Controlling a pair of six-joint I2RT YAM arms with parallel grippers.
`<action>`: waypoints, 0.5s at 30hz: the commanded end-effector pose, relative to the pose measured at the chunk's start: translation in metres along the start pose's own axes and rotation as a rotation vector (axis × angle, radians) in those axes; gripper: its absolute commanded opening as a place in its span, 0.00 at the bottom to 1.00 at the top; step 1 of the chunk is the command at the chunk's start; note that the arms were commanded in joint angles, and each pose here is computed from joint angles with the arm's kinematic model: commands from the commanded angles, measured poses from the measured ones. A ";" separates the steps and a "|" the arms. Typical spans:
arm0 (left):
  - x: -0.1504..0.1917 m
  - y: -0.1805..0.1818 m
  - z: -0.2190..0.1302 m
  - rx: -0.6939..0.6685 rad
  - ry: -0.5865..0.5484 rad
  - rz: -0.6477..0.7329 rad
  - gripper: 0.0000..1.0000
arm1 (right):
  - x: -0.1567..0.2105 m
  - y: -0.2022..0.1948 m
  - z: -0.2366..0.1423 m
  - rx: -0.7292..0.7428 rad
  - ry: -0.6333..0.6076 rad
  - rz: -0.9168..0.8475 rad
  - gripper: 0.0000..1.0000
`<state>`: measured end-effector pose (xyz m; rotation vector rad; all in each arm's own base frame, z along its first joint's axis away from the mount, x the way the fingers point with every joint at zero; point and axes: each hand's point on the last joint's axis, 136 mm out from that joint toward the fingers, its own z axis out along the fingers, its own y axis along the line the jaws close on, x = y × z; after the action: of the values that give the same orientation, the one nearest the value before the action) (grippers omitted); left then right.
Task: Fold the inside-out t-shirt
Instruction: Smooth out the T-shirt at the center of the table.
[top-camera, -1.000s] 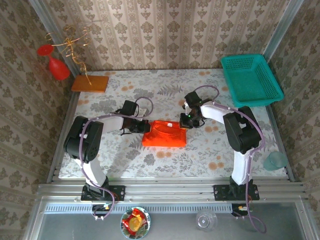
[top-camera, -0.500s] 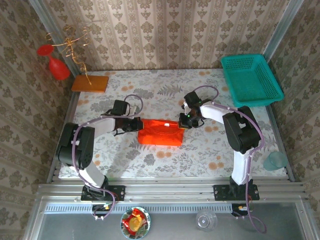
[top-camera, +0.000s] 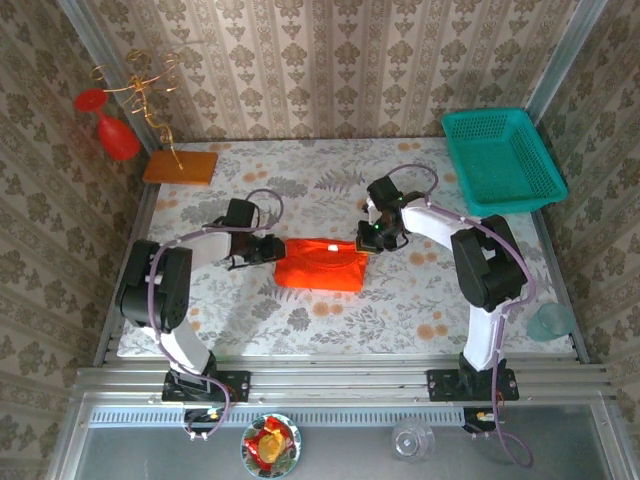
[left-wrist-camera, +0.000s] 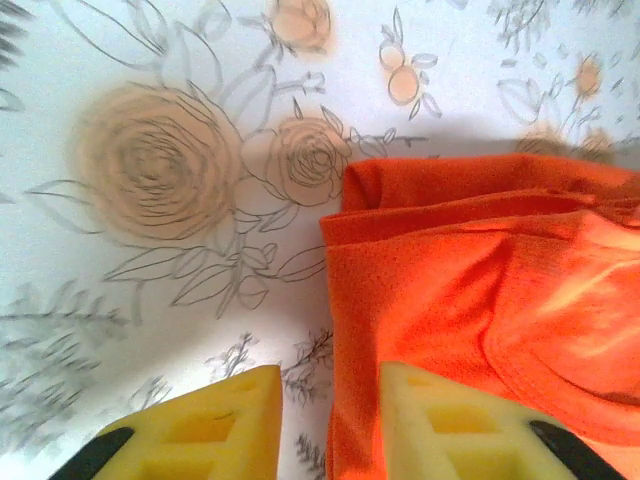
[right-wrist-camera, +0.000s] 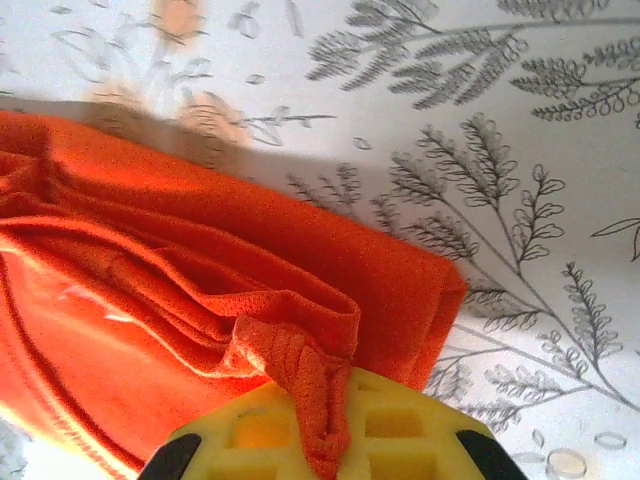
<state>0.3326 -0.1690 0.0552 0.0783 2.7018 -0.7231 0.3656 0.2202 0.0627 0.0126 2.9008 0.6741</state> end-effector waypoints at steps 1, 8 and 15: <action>-0.016 -0.007 -0.036 -0.035 -0.067 0.008 0.34 | 0.002 0.006 -0.011 0.005 0.007 0.007 0.00; 0.008 -0.038 -0.034 0.075 0.029 -0.003 0.17 | -0.003 0.011 -0.011 -0.005 0.002 0.002 0.00; 0.056 -0.064 0.016 0.197 0.194 0.020 0.00 | -0.011 0.015 -0.006 -0.024 0.003 0.002 0.00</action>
<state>0.2916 -0.2228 0.0699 0.2218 2.7435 -0.9163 0.3738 0.2248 0.0781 0.0038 2.8764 0.6874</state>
